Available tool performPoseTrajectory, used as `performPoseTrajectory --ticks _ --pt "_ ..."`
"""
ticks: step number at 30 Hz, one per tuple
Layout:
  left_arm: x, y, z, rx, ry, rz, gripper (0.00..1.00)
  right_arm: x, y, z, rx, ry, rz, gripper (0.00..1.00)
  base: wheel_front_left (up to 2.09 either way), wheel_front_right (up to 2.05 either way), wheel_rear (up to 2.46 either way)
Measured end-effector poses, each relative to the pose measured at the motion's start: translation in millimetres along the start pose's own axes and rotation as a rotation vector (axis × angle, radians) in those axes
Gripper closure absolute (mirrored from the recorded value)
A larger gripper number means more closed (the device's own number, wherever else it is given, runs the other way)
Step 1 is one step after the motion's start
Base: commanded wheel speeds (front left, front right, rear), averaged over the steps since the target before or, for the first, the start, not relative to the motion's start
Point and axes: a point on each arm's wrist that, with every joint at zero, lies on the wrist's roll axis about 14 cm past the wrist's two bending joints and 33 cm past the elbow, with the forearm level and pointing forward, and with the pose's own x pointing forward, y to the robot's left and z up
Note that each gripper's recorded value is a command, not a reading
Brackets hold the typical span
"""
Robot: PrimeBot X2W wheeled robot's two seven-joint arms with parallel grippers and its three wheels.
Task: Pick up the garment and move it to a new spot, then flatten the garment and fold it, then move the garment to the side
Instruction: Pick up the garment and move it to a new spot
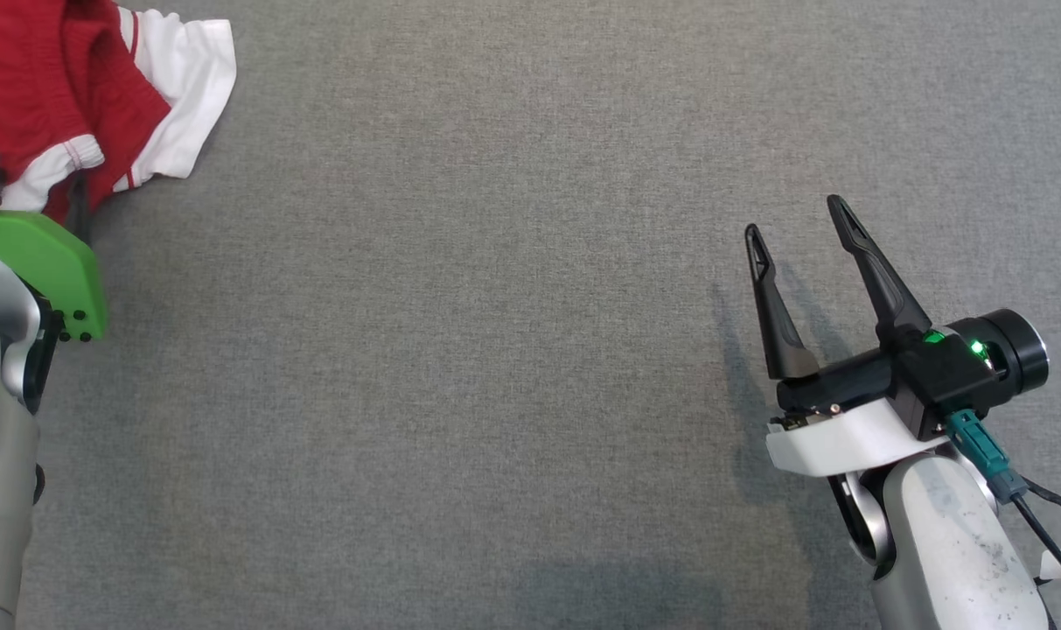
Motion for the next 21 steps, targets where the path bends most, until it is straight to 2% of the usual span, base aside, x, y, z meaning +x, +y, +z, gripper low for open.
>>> performPoseTrajectory --ticks 7,8,9,10,21 --pt "11.4 1.2 -20.4 -0.034 0.06 0.029 0.0 -2.5 -6.1 -6.5 -0.007 0.017 -0.015 0.0 0.0 0.0 0.0" --pt "12.5 1.4 -20.6 -0.041 0.055 0.036 0.5 -2.6 -6.6 -7.1 -0.008 0.019 -0.016 0.0 0.0 0.0 0.0" --pt "13.6 1.5 -19.5 -0.048 0.045 0.044 0.71 -2.7 -7.1 -7.7 -0.01 0.02 -0.017 0.0 0.0 0.0 0.0" --pt "14.1 2.8 -19.0 -0.053 0.04 0.055 1.0 -2.8 -7.2 -7.7 -0.011 0.021 -0.017 0.0 0.0 0.0 0.0" --pt "3.7 22.3 23.4 -0.062 -0.095 0.11 1.0 -5.5 -6.3 10.4 -0.023 -0.011 -0.018 0.0 0.0 0.0 0.0"
